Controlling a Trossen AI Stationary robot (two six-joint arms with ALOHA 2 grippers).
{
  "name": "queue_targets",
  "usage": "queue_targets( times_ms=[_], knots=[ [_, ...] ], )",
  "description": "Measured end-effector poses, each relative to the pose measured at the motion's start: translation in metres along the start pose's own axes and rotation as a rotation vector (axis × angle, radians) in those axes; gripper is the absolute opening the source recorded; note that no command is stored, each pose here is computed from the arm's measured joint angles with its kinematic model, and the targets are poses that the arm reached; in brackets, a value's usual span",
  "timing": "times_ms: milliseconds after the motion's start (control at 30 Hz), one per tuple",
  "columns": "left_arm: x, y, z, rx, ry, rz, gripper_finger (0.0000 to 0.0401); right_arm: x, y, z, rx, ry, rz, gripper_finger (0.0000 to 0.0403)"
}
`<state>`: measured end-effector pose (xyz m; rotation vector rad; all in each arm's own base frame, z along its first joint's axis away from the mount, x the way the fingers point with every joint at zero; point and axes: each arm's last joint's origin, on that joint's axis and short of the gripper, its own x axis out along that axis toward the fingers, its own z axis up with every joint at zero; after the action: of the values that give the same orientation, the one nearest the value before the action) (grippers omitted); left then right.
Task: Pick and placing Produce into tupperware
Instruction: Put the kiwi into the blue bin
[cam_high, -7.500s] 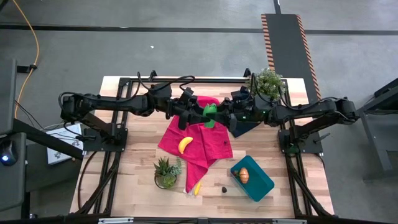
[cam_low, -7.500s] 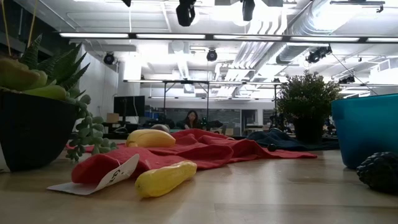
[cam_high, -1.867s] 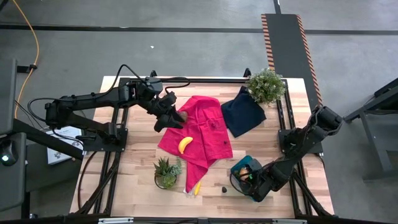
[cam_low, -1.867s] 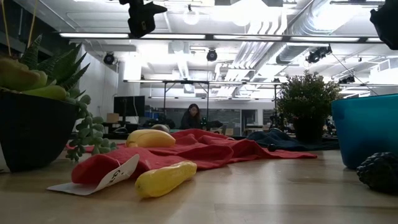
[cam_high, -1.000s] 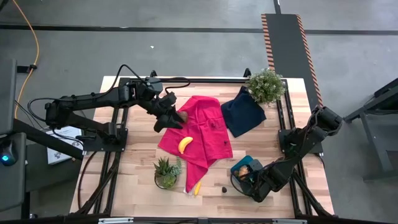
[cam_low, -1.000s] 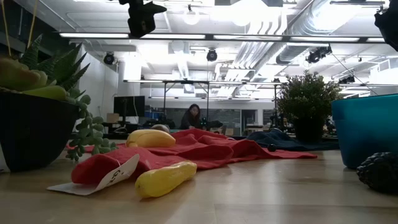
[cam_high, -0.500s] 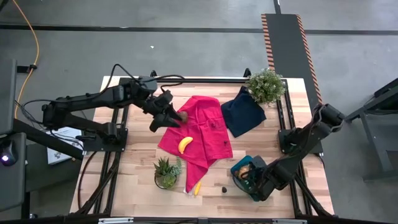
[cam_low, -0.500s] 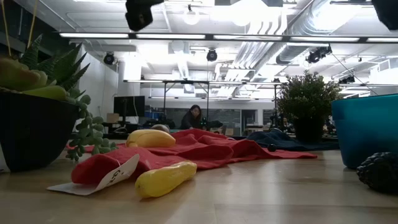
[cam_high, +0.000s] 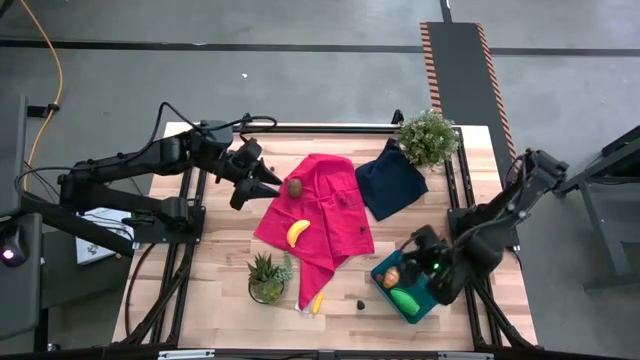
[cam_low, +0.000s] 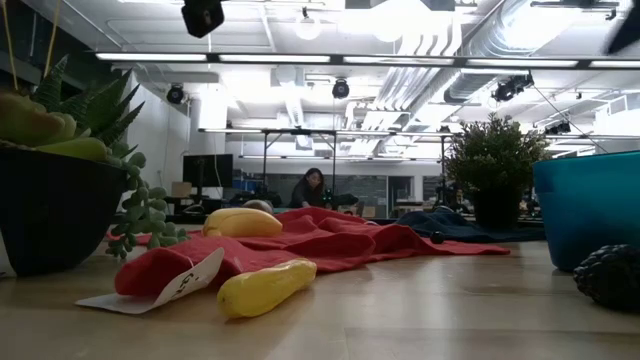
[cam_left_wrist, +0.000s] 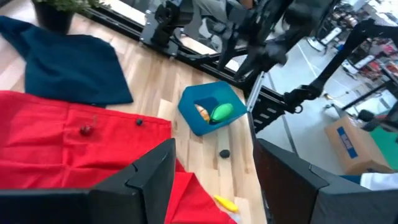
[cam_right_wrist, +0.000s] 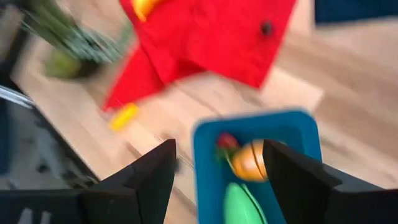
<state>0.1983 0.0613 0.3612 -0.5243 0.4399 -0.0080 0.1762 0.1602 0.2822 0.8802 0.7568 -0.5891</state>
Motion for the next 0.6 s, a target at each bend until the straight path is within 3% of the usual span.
queue_targets(
  times_ms=[267,600],
  knots=[
    [-0.008,-0.003,-0.003,-0.003,-0.001,0.013,0.0205,-0.042,-0.015,0.035,-0.052,-0.158,0.17,0.0232],
    [-0.018,-0.007,-0.003,-0.021,-0.032,0.007,0.0205,-0.075,-0.036,0.062,-0.097,-0.253,0.281,0.0232]
  ],
)
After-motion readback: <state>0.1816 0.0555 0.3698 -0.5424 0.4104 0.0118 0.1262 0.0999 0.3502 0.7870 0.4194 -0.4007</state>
